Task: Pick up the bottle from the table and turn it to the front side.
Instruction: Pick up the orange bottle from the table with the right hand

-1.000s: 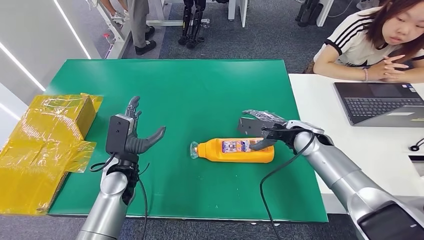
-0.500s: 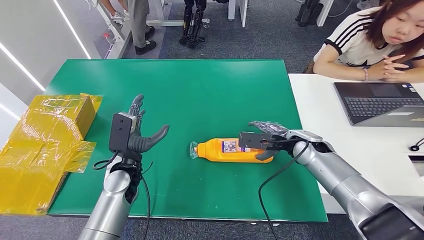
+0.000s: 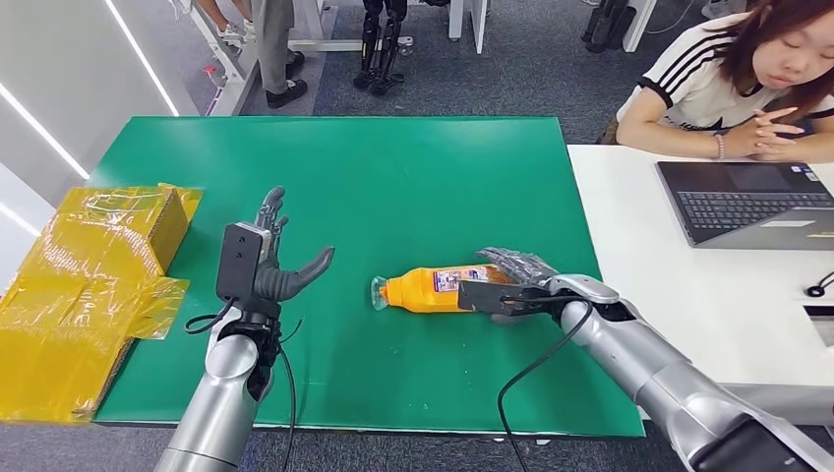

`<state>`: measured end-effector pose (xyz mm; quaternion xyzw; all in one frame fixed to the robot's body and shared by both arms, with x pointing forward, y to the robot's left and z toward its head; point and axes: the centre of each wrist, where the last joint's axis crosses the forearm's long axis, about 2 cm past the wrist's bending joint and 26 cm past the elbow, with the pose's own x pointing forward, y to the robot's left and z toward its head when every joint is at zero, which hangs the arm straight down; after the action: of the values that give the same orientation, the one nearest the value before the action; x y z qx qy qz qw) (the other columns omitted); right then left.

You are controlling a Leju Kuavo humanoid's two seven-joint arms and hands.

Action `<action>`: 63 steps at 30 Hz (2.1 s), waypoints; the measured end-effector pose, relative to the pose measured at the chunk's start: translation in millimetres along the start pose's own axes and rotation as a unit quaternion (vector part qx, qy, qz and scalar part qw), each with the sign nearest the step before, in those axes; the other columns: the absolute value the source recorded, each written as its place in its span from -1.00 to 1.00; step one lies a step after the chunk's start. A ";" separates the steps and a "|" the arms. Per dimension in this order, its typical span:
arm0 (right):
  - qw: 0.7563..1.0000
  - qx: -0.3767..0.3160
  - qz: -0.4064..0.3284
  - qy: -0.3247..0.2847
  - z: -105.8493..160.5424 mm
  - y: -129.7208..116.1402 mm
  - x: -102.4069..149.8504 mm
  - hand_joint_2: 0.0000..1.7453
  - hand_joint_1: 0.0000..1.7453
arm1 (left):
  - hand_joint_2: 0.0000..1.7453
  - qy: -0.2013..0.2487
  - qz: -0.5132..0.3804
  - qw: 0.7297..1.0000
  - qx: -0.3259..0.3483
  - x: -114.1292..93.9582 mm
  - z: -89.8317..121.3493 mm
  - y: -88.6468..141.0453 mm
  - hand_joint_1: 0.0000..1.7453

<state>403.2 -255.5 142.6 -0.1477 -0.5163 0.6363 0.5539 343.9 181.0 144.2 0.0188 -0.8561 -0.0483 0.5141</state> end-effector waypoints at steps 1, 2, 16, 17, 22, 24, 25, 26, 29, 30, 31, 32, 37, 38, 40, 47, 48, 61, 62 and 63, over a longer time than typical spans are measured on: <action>1.000 0.001 0.000 0.000 -0.6 1.3 0.5 1.00 -1.00 | 1.00 0.000 0.000 1.000 0.000 0.0 0.0 0.0 -1.00; 1.000 0.001 0.000 -0.001 -1.2 2.6 0.9 1.00 -1.00 | 1.00 0.001 0.000 1.000 0.000 0.0 0.1 0.0 -1.00; 1.000 0.025 -0.016 -0.007 -8.0 20.6 3.0 1.00 -1.00 | 1.00 0.006 0.007 1.000 0.000 -2.1 1.9 0.3 -1.00; 1.000 0.025 -0.017 -0.007 -8.3 20.8 3.2 1.00 -1.00 | 1.00 0.007 0.009 1.000 0.000 -2.2 2.1 0.2 -1.00; 0.999 0.029 -0.016 -0.004 -10.2 21.8 4.1 1.00 1.00 | 1.00 0.011 0.029 1.000 -0.003 -2.8 2.7 -0.2 -1.00; 0.999 0.030 -0.014 -0.002 -10.4 21.9 3.7 1.00 1.00 | 1.00 0.012 0.033 0.999 -0.004 -3.1 3.0 -0.1 -1.00; 0.999 0.031 -0.014 -0.001 -10.4 21.9 3.2 1.00 1.00 | 1.00 0.013 0.035 0.999 -0.005 -3.2 3.2 0.0 -1.00; 0.999 0.031 -0.014 0.000 -10.4 22.0 2.9 1.00 1.00 | 1.00 0.013 0.036 0.999 -0.005 -3.4 3.4 0.2 -1.00; 0.999 0.031 -0.014 0.002 -10.3 22.3 1.8 1.00 1.00 | 1.00 0.015 0.038 0.999 -0.006 -4.1 4.6 0.7 -1.00; 0.999 0.030 -0.014 0.003 -10.2 22.6 1.4 1.00 1.00 | 1.00 0.015 0.038 0.999 -0.007 -4.4 5.0 0.8 -1.00; 0.999 0.029 -0.015 0.003 -10.1 23.1 1.0 1.00 1.00 | 1.00 0.016 0.038 0.999 -0.007 -4.6 5.4 0.9 -1.00; 1.000 0.027 -0.016 0.004 -10.0 23.8 0.8 1.00 1.00 | 1.00 0.016 0.039 0.999 -0.007 -4.7 5.6 1.0 -1.00; 0.999 0.018 -0.027 0.001 -9.2 27.9 -0.4 1.00 1.00 | 1.00 0.017 0.041 0.999 -0.006 -4.9 5.8 1.1 -1.00; 0.999 0.017 -0.030 0.001 -9.0 28.4 -0.8 1.00 1.00 | 1.00 0.017 0.041 0.999 -0.006 -4.9 5.8 1.1 -1.00; 0.999 0.016 -0.034 0.000 -8.7 29.0 -1.4 1.00 1.00 | 1.00 0.017 0.041 0.999 -0.006 -5.0 5.8 1.4 -1.00; 0.995 -0.010 -0.096 -0.027 -5.1 38.1 -3.0 1.00 1.00 | 1.00 0.019 0.040 0.999 -0.005 -5.8 6.9 2.2 -1.00; 0.991 -0.022 -0.122 -0.039 -3.3 43.1 -2.9 1.00 1.00 | 1.00 0.020 0.040 0.999 -0.004 -6.3 8.0 2.3 -1.00; 0.859 -0.254 -0.415 -0.157 35.5 108.0 21.3 1.00 1.00 | 1.00 0.033 0.041 0.999 0.002 -12.4 18.7 9.8 -1.00; 0.852 -0.263 -0.424 -0.158 38.0 112.0 24.2 1.00 1.00 | 1.00 0.032 0.040 0.999 0.003 -12.2 18.5 10.7 -1.00; 0.847 -0.271 -0.430 -0.158 39.8 115.0 26.5 1.00 1.00 | 1.00 0.031 0.040 0.999 0.003 -11.8 18.3 11.4 -1.00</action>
<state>300.3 -235.6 75.2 0.0474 -0.7604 0.1838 0.6211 333.5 194.5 126.4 -0.0129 -0.8402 -0.0243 0.5416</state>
